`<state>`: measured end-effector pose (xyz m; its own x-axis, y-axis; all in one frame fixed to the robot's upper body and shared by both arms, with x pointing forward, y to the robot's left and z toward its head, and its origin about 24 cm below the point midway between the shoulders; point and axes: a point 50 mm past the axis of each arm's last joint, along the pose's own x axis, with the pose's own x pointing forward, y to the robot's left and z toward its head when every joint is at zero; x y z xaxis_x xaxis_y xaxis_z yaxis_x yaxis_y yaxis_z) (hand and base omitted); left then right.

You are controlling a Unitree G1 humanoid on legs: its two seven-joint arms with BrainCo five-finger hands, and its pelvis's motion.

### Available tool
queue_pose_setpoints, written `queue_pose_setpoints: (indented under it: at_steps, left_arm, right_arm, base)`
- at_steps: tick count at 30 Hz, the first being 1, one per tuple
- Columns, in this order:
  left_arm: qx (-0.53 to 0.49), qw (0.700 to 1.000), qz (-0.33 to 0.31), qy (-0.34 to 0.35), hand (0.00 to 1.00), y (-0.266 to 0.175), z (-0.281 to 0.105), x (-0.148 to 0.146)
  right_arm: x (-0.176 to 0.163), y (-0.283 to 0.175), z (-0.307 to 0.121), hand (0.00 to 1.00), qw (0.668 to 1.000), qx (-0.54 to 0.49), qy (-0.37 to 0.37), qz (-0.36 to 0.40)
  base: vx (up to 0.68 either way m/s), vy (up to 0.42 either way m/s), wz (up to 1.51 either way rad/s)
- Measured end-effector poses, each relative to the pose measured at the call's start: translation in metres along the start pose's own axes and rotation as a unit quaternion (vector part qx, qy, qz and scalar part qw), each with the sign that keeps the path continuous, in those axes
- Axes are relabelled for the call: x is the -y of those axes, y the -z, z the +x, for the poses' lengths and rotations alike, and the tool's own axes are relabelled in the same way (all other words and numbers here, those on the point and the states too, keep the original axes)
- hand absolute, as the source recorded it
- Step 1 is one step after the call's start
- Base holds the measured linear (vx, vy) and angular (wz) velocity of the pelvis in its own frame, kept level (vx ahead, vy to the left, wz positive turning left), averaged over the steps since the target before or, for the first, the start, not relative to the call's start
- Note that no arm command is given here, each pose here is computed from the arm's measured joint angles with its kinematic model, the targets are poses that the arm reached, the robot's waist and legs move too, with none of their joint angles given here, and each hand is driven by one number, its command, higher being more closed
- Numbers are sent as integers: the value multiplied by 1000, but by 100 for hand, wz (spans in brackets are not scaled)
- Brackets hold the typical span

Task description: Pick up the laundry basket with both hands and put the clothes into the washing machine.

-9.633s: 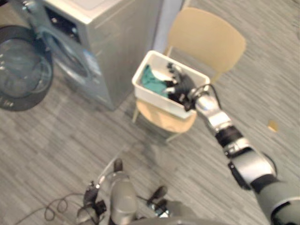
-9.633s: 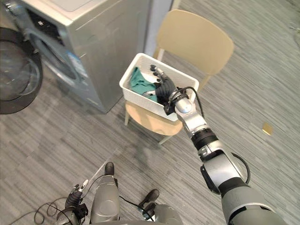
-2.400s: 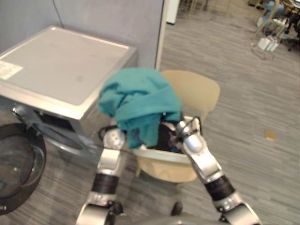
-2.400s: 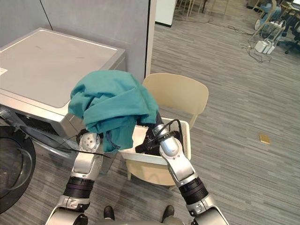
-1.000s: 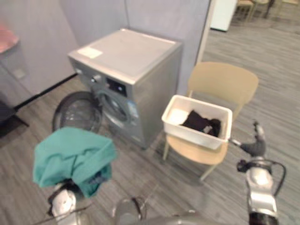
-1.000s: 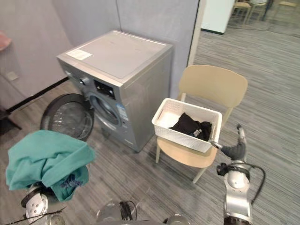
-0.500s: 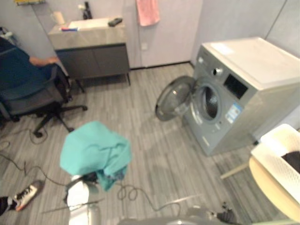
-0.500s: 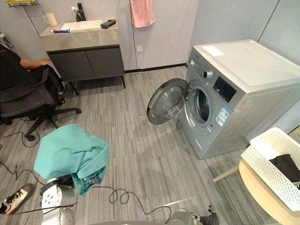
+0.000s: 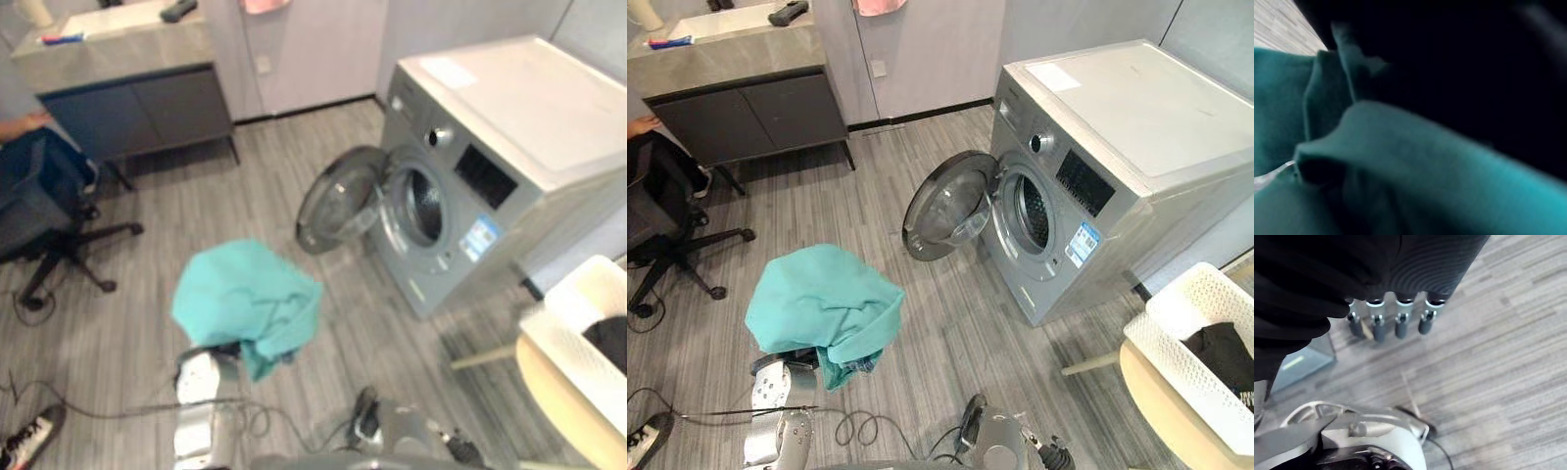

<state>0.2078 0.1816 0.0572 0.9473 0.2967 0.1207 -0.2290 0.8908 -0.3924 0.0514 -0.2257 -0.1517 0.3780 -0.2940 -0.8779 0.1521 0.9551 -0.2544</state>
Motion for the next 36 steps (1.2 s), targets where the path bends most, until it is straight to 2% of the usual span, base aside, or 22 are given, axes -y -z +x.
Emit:
queue_pose_setpoints:
  at_steps: [7,11,15,19,21,25,28,36]
  left_arm:
    - [-7,999,-7,-42,100,2,-1,-16]
    - [-5,999,-3,-54,100,1,-3,-21]
    - [8,999,-10,-42,100,-6,-5,-15]
    - [15,999,-2,-50,100,-11,-14,-21]
    - [16,999,4,-49,100,-12,-15,-23]
    - [12,998,-6,-55,100,-9,-15,-23]
    - [-3,996,-1,-91,100,-2,-16,-39]
    - [-28,993,-14,-115,100,11,-8,-44]
  right_arm:
    - [-3,-11,3,0,1000,12,0,-7]
    - [-8,-18,4,0,999,30,-10,-24]
    - [-2,-8,-1,0,999,28,-2,-23]
    - [-33,15,-12,0,999,-6,-33,17]
    - [-33,14,-12,0,999,1,-35,17]
    - [-19,-8,-1,0,1000,20,-24,-1]
    - [-17,-8,4,0,999,6,-31,-16]
    - [-13,-14,8,0,996,14,-50,-75]
  base:
    - [346,29,-96]
    - [276,287,-154]
    - [166,493,-114]
    - [89,428,-39]
    - [11,313,-96]
    - [-130,283,-212]
    - [-29,85,-147]
    - [96,-72,-29]
